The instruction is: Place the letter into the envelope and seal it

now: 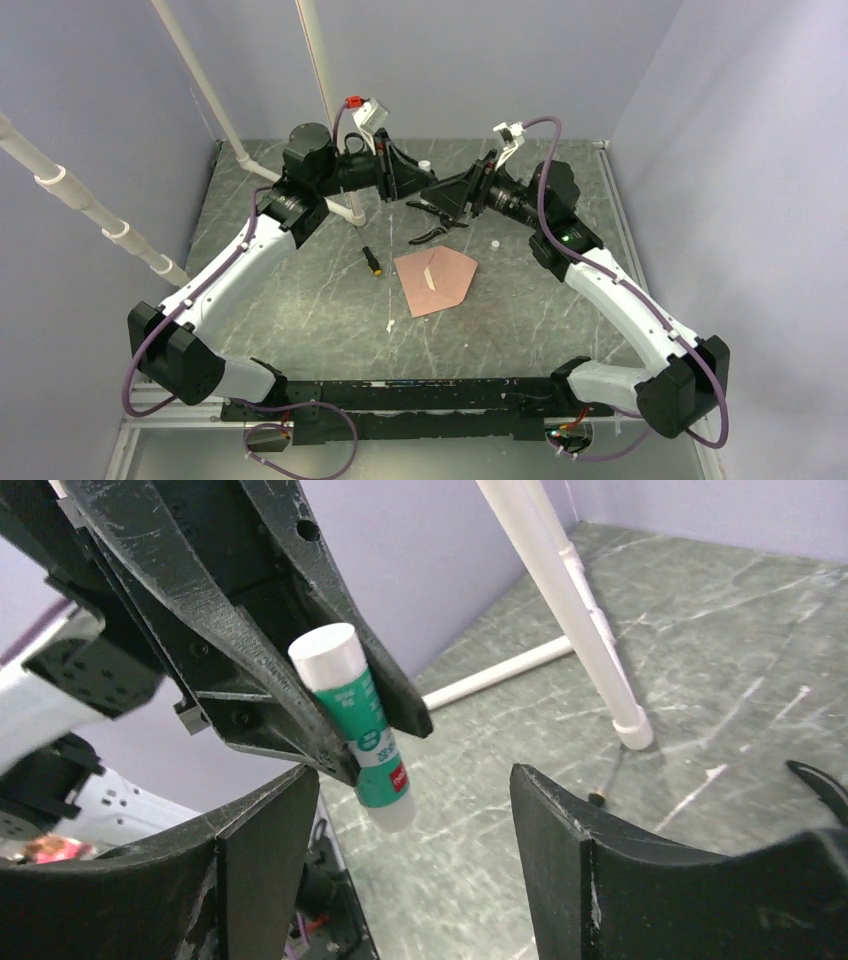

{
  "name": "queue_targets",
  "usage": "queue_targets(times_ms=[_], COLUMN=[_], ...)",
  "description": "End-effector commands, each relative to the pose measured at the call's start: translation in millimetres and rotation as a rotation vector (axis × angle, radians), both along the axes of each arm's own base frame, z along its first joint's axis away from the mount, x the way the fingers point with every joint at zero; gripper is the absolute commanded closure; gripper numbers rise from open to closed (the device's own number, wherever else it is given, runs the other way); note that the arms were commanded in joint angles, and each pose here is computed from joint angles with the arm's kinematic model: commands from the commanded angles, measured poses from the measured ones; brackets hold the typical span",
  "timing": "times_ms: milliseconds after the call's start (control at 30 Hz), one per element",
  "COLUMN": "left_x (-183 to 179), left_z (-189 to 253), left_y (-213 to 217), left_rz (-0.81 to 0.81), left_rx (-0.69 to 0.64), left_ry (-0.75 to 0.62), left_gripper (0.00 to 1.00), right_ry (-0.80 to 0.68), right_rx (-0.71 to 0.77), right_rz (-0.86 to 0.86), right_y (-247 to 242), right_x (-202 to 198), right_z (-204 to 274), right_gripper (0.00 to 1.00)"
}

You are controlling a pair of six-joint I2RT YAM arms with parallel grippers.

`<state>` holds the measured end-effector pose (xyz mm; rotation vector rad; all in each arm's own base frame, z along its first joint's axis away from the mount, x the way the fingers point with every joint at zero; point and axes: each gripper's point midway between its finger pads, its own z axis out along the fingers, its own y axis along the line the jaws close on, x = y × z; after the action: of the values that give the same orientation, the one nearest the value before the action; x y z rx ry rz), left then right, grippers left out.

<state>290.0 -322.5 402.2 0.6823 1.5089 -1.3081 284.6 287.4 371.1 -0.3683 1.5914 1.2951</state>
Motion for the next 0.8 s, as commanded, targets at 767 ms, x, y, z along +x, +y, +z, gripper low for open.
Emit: queue_targets(times_ms=[767], left_x=[-42], left_z=[2], left_y=[3], left_rz=[-0.272], left_rx=[0.216], left_ry=[-0.217], left_gripper=[0.98], right_ry=[-0.088], right_rx=[-0.116], right_rz=[0.133], right_y=[-3], right_x=[-18], right_z=[67], right_gripper=[0.34])
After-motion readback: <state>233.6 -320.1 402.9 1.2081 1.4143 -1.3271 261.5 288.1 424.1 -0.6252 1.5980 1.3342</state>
